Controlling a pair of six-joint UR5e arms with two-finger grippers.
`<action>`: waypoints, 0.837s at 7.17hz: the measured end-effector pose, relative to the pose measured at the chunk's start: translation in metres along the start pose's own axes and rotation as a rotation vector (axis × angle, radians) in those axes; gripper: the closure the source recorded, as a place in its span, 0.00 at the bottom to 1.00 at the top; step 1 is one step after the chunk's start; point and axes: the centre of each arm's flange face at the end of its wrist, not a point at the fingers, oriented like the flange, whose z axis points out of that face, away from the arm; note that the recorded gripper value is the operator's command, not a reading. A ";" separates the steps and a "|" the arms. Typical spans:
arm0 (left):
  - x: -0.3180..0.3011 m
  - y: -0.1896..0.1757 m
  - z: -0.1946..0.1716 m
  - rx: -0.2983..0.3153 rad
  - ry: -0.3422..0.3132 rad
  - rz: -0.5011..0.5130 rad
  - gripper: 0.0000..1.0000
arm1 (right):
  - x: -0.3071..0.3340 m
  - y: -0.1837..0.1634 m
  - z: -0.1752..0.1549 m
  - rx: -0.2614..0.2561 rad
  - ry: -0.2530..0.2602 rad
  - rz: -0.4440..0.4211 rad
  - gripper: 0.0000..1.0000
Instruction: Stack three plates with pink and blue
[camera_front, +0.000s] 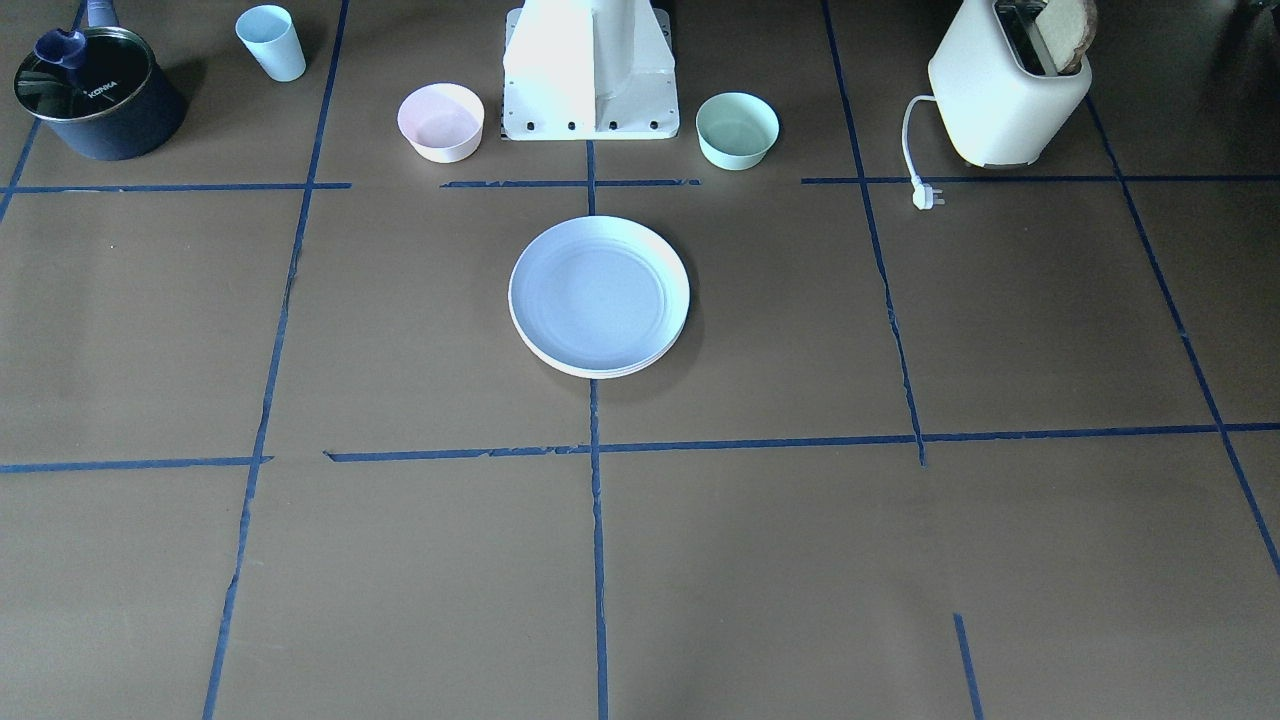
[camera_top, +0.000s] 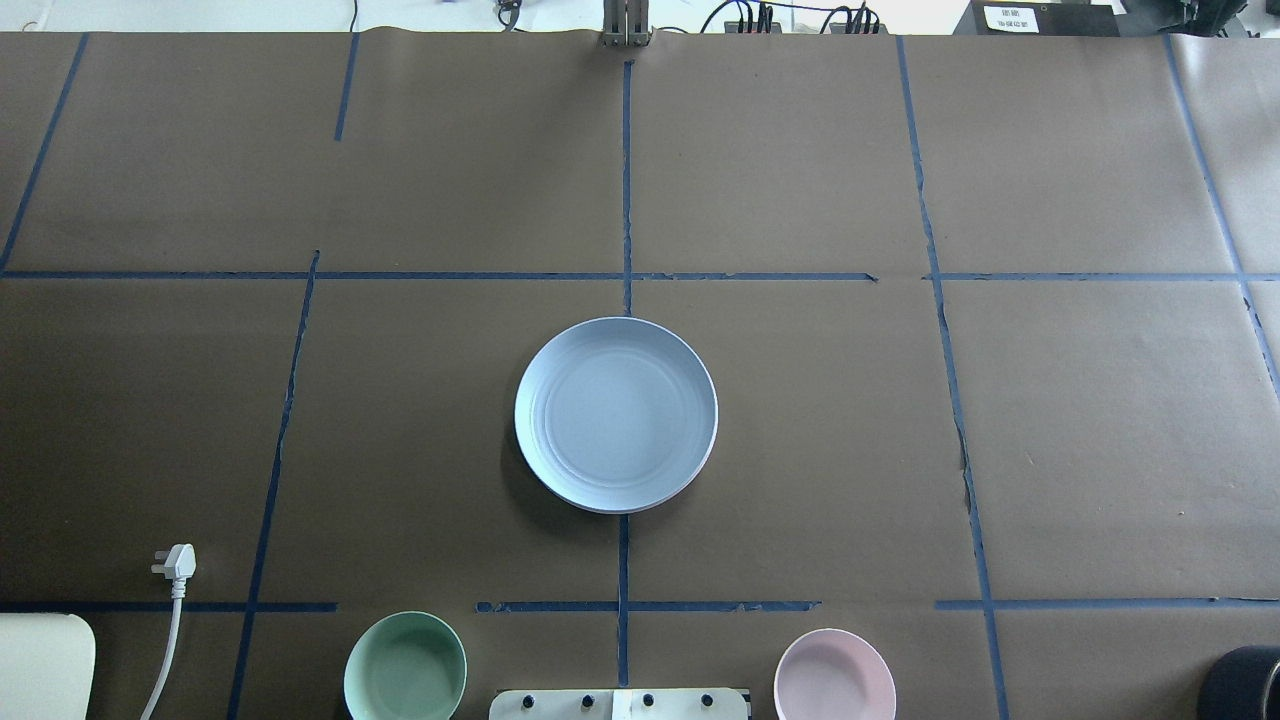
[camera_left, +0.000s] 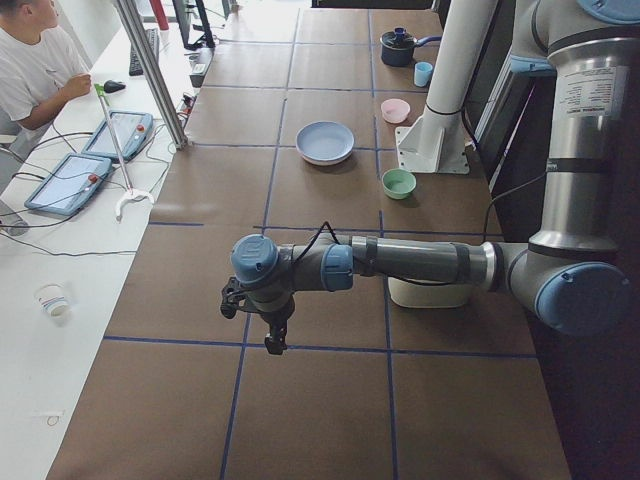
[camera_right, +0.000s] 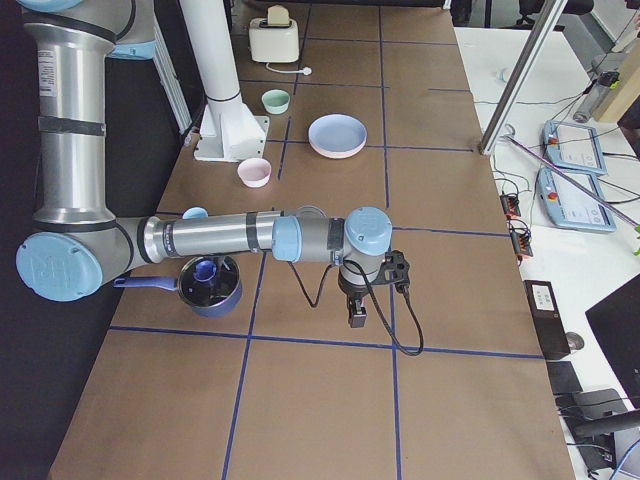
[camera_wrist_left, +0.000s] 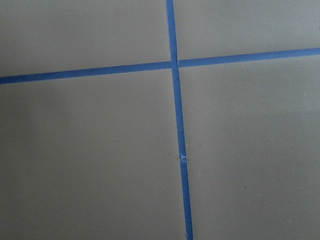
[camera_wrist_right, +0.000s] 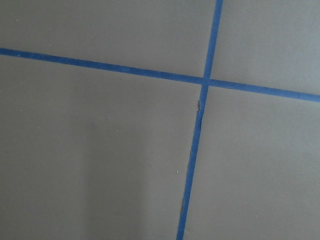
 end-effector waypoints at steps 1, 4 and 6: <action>0.001 0.000 -0.001 0.013 -0.004 0.014 0.00 | 0.000 0.000 0.000 0.001 -0.002 -0.001 0.00; 0.002 -0.003 -0.003 0.044 -0.014 0.050 0.00 | -0.001 -0.001 -0.001 0.003 -0.004 -0.002 0.00; 0.004 -0.004 -0.005 0.049 -0.016 0.055 0.00 | -0.001 -0.001 0.000 0.003 -0.005 -0.001 0.00</action>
